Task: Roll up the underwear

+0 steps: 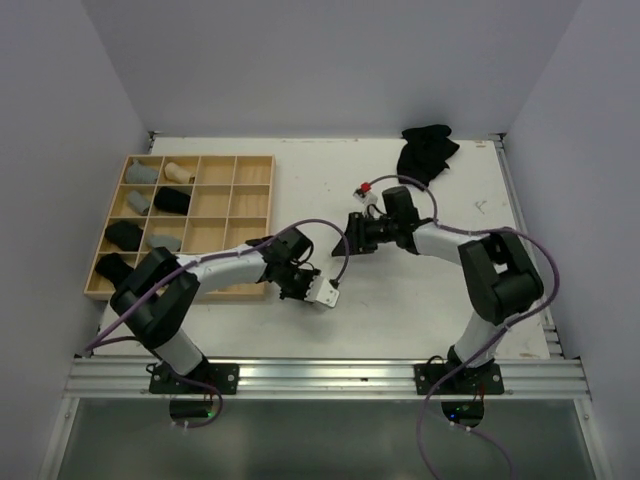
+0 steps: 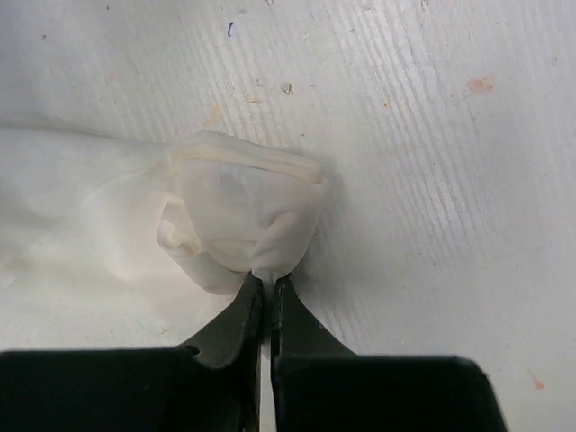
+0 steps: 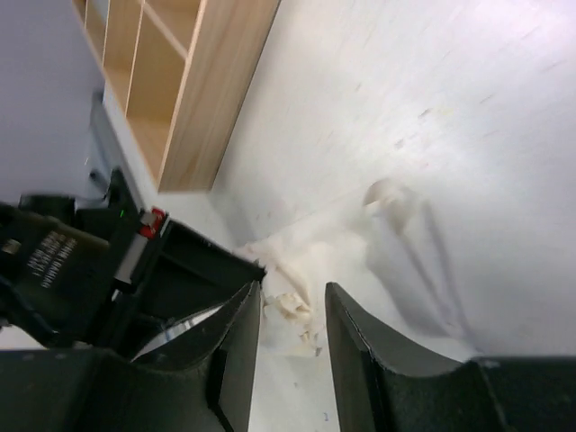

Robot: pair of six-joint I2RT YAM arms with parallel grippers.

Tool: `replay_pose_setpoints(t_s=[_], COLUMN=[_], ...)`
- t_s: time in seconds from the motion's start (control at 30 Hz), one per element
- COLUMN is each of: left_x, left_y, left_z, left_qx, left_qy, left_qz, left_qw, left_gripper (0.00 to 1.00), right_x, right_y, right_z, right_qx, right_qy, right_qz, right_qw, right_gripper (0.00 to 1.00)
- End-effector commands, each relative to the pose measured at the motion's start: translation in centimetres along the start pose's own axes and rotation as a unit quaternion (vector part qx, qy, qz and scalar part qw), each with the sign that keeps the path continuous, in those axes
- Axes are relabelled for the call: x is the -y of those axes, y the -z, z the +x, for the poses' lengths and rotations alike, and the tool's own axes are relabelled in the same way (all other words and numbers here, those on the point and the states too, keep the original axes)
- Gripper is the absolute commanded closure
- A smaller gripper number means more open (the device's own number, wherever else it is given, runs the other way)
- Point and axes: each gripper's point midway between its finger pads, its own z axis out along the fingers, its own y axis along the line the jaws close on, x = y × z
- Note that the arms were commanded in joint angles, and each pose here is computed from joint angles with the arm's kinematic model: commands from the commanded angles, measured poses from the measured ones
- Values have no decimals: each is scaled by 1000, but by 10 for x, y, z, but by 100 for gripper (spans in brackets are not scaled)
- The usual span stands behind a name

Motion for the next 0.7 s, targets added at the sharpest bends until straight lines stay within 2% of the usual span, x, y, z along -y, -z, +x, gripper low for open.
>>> replay_pose_setpoints(t_s=[0.0, 0.03, 0.1, 0.2, 0.23, 0.37, 0.4, 0.5, 0.67], left_x=[63, 68, 60, 52, 55, 42, 27, 23, 13], left_y=[-1, -4, 1, 0, -6, -9, -11, -24, -34], left_z=[26, 23, 16, 6, 6, 4, 2, 14, 26], left_qx=[-59, -51, -41, -30, -28, -35, -29, -38, -51], left_qy=[114, 140, 174, 225, 246, 306, 309, 358, 406], left_qz=[132, 151, 168, 215, 239, 288, 283, 320, 321], left_qw=[983, 977, 969, 950, 939, 907, 908, 876, 854], left_gripper=[100, 100, 100, 100, 100, 100, 100, 100, 100], right_x=[-7, -18, -18, -36, -42, -57, -57, -65, -73], right_y=[42, 55, 67, 93, 106, 129, 130, 128, 97], right_z=[-53, -60, -47, -46, -39, -13, -5, 15, 46], right_qx=[93, 113, 109, 158, 182, 201, 196, 177, 99], right_qy=[57, 77, 78, 105, 111, 127, 128, 158, 231], right_qz=[81, 88, 111, 129, 136, 144, 147, 155, 177], right_qw=[991, 987, 985, 973, 968, 961, 961, 959, 951], right_gripper=[60, 60, 60, 61, 61, 61, 61, 61, 61])
